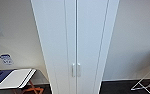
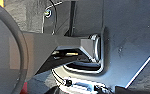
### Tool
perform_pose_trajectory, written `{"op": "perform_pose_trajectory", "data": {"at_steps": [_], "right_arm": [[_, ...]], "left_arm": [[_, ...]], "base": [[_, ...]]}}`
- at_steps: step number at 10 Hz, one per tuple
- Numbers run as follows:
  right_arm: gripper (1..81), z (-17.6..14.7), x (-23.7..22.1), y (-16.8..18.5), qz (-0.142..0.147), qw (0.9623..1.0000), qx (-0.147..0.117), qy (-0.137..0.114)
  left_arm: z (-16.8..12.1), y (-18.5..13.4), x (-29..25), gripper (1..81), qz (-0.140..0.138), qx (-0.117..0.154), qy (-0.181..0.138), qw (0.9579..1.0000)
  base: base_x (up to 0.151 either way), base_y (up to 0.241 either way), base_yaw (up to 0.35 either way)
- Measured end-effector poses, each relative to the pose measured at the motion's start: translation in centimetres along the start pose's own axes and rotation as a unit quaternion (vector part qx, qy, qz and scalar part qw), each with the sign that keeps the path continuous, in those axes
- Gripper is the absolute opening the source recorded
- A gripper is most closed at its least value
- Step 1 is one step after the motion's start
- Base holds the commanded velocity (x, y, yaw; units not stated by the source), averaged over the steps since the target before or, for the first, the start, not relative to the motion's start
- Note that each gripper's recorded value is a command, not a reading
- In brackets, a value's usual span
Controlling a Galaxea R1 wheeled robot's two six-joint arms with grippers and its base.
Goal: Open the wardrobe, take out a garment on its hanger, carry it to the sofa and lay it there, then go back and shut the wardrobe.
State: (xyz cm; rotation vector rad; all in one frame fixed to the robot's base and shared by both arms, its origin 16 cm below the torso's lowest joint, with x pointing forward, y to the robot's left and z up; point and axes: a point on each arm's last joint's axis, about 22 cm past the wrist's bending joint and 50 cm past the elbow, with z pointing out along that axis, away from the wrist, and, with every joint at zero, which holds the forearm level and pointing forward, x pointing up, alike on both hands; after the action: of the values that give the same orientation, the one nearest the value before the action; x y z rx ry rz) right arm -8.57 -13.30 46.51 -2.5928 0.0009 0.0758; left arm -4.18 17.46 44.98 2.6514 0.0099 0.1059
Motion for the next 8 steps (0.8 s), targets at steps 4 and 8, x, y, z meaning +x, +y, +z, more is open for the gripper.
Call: {"op": "perform_pose_trajectory", "data": {"at_steps": [4, 8], "right_arm": [[81.1, -0.02, 0.12, 0.04, -0.003, 1.0000, 0.000, 0.002], [81.1, 0.04, 0.13, -0.11, -0.002, 1.0000, 0.001, 0.003]], "left_arm": [[0.01, 0.03, 0.00, 81.1, 0.000, 0.000, 0.000, 1.0000], [-0.02, 0.02, -0.22, 81.1, -0.001, 0.000, -0.002, 1.0000]], "base": [[0.097, 0.000, 0.000], [0.092, 0.000, 0.000]]}}
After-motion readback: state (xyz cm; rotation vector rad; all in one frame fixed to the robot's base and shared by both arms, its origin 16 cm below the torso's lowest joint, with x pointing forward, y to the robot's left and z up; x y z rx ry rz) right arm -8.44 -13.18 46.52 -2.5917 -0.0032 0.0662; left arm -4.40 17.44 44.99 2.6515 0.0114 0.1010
